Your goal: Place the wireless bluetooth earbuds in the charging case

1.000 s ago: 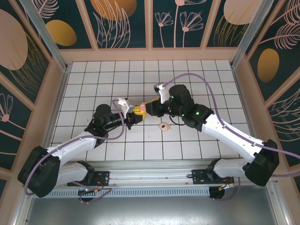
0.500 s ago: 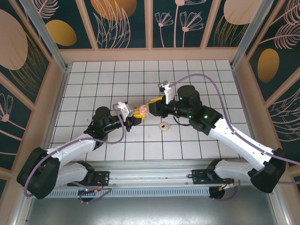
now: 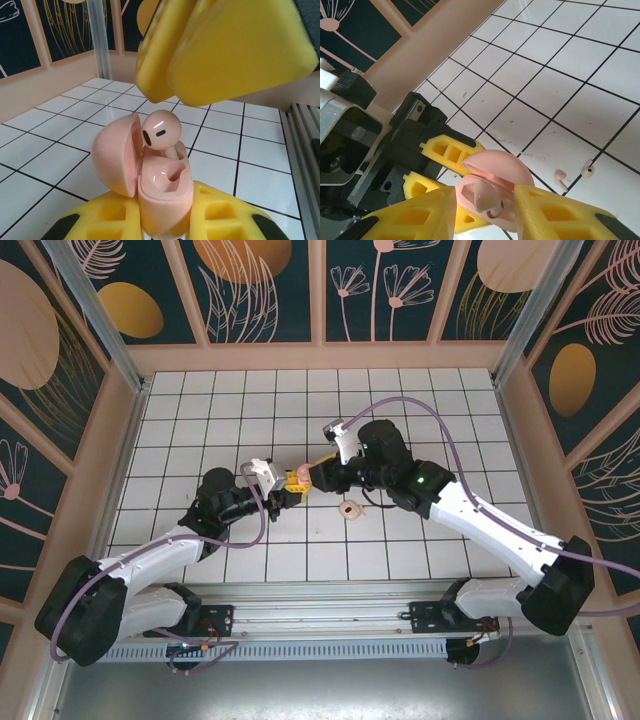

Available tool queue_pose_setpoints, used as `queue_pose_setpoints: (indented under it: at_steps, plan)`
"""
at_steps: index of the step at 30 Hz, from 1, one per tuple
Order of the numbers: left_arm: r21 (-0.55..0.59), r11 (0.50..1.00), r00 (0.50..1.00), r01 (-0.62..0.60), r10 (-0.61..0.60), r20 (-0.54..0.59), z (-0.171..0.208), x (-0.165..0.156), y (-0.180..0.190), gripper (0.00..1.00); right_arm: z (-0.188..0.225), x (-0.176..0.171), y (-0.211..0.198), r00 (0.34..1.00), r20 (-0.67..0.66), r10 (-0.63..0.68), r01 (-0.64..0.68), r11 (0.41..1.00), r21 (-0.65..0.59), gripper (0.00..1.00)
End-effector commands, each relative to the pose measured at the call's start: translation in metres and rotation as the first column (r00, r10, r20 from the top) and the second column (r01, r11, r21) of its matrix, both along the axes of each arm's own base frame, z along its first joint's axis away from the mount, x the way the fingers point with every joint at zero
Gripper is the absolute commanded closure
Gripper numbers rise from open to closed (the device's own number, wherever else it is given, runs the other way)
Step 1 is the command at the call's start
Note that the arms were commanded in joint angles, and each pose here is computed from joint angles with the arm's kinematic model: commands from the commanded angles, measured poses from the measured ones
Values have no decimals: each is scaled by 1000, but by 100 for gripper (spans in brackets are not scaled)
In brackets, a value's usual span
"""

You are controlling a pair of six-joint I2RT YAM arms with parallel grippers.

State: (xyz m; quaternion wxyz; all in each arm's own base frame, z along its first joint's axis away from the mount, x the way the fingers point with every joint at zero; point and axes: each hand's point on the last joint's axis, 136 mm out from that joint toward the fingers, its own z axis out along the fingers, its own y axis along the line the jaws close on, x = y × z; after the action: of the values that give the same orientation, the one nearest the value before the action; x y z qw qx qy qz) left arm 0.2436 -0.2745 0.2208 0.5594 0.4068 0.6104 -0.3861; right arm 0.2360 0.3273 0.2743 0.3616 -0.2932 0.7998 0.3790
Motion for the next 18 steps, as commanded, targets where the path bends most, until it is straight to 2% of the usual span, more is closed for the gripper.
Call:
queue_pose_setpoints:
  at_steps: [1, 10, 18]
  plan:
    - [-24, 1000, 998, 18, -17, 57, 15, -4, 1, 91, 14, 2, 5, 999, 39, 11, -12, 1000, 8, 64]
    - [-32, 999, 998, 18, -16, 66, 19, -5, 1, 90, 4, 6, 5, 1000, 18, -7, 8, 1000, -21, 65]
    - [-29, 999, 998, 13, -11, 65, 20, -4, 2, 90, -1, 8, 4, 999, -8, -32, 32, 999, -23, 73]
